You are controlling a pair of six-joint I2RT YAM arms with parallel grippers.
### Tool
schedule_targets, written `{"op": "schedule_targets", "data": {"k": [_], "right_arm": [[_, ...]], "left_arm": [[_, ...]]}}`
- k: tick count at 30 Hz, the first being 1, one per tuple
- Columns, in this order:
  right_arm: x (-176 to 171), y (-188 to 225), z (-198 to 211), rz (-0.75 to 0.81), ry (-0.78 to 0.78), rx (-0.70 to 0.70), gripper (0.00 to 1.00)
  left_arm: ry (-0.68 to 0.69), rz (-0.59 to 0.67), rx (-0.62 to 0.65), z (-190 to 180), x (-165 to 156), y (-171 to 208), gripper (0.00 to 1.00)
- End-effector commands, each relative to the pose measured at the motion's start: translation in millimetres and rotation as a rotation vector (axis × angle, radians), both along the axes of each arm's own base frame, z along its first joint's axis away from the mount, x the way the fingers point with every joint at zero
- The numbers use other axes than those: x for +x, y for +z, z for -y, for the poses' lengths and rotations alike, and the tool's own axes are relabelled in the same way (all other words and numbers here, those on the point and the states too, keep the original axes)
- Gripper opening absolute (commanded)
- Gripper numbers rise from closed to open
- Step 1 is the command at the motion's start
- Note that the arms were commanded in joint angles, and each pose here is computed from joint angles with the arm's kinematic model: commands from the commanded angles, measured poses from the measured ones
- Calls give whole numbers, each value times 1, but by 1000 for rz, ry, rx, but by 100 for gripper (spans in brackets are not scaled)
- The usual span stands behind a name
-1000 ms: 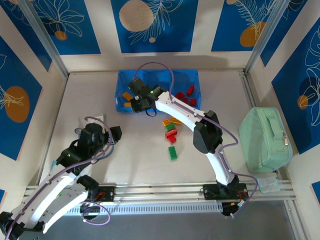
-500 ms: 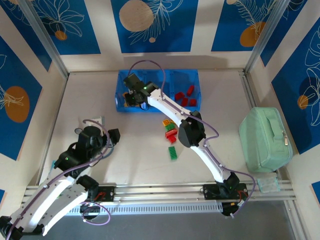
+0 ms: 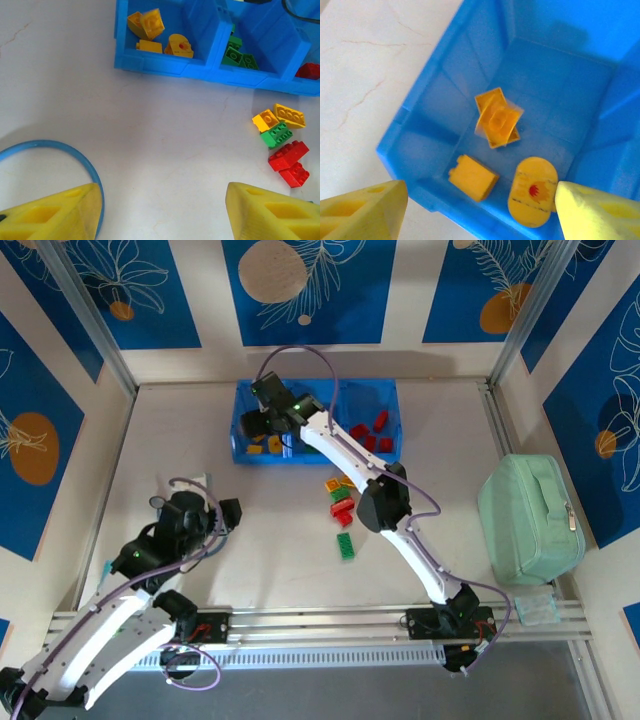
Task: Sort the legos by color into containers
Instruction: Place the lego in the container, then pick up the lego from the center of the table.
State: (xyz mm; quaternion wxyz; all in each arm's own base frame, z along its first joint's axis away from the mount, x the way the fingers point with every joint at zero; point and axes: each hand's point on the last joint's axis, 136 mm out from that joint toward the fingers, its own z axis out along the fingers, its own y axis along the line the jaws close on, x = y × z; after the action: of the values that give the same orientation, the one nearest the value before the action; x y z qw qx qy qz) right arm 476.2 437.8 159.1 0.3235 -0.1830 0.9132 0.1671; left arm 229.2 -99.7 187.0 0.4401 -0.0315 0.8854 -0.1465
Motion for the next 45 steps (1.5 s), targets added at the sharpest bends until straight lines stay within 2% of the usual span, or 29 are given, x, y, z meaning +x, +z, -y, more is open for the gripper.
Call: {"op": "schedule_targets", "data": {"k": [1,7,12,22,28,32,37,45], "right_arm": [[-13,46,20,15,-35,16,78],[-42,92,58,71,-75,119,78],[-65,104,118,55,-161,217,78],[-125,51,232,-43,-369,242,78],[-174,8,259,-114,-450,301,77],[-195,-10,277,-141,-489,278,77],[-212,-6,294,-105,-505,279,77],[-221,-3,310,-90,-525,304,77]], "left_arm": [[-36,8,3,9,0,4,67],[-148,-8,31,44,4,-1,71],[-260,-62,37,84,13,-14,72],[-429,-143,-4,173,44,-35,75],[-512,-253,-1,225,74,-65,71],[-472,-299,3,237,99,-78,66],[-413,-359,14,237,124,-96,59],[-385,-414,46,237,138,-121,56]]}}
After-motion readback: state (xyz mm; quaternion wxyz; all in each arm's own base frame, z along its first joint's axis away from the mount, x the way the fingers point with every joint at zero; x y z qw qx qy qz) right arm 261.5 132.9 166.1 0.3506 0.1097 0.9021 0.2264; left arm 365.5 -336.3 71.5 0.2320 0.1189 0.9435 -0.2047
